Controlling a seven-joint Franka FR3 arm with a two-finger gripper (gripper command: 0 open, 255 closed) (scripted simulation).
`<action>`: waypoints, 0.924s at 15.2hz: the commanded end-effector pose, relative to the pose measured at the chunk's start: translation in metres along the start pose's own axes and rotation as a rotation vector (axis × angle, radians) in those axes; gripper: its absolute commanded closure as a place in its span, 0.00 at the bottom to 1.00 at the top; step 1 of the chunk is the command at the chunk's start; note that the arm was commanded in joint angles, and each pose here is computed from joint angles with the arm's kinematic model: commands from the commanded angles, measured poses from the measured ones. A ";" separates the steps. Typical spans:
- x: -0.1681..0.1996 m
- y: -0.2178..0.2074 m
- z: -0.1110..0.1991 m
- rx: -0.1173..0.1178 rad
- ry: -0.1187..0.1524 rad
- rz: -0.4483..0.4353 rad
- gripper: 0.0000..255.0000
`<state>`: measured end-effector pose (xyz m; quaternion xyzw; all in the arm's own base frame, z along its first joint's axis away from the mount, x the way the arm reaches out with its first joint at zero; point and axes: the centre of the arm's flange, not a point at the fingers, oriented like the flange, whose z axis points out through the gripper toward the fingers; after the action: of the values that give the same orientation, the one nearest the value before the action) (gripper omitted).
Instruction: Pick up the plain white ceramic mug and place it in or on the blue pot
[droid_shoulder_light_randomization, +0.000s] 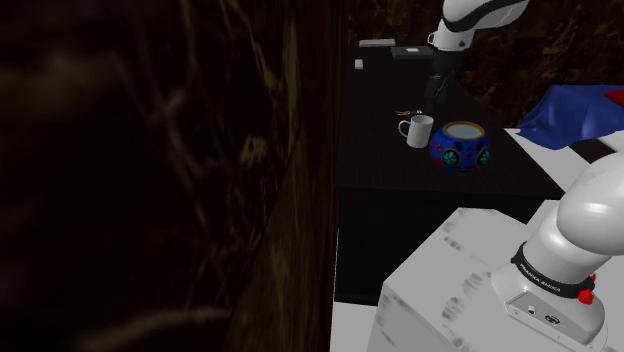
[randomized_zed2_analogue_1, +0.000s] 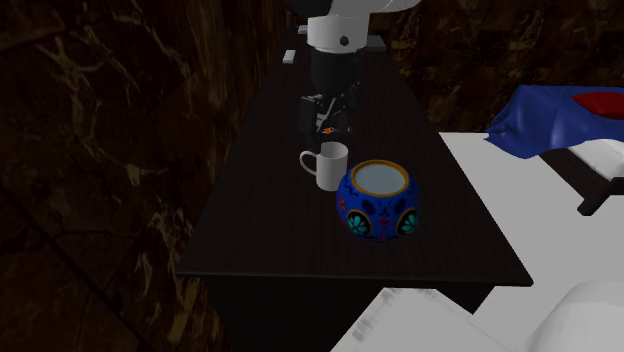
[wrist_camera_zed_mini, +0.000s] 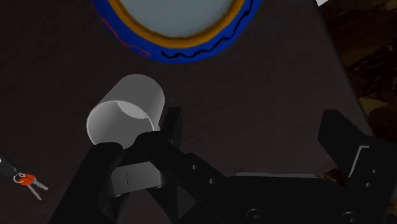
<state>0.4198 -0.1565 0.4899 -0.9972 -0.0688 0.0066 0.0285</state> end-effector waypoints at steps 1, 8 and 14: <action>0.011 0.023 0.011 -0.008 -0.008 -0.010 0.00; 0.050 0.096 0.049 -0.030 -0.036 -0.041 0.00; 0.083 0.155 0.079 -0.048 -0.059 -0.066 0.00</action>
<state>0.5163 -0.2865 0.4051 -0.9945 -0.1002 0.0317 0.0040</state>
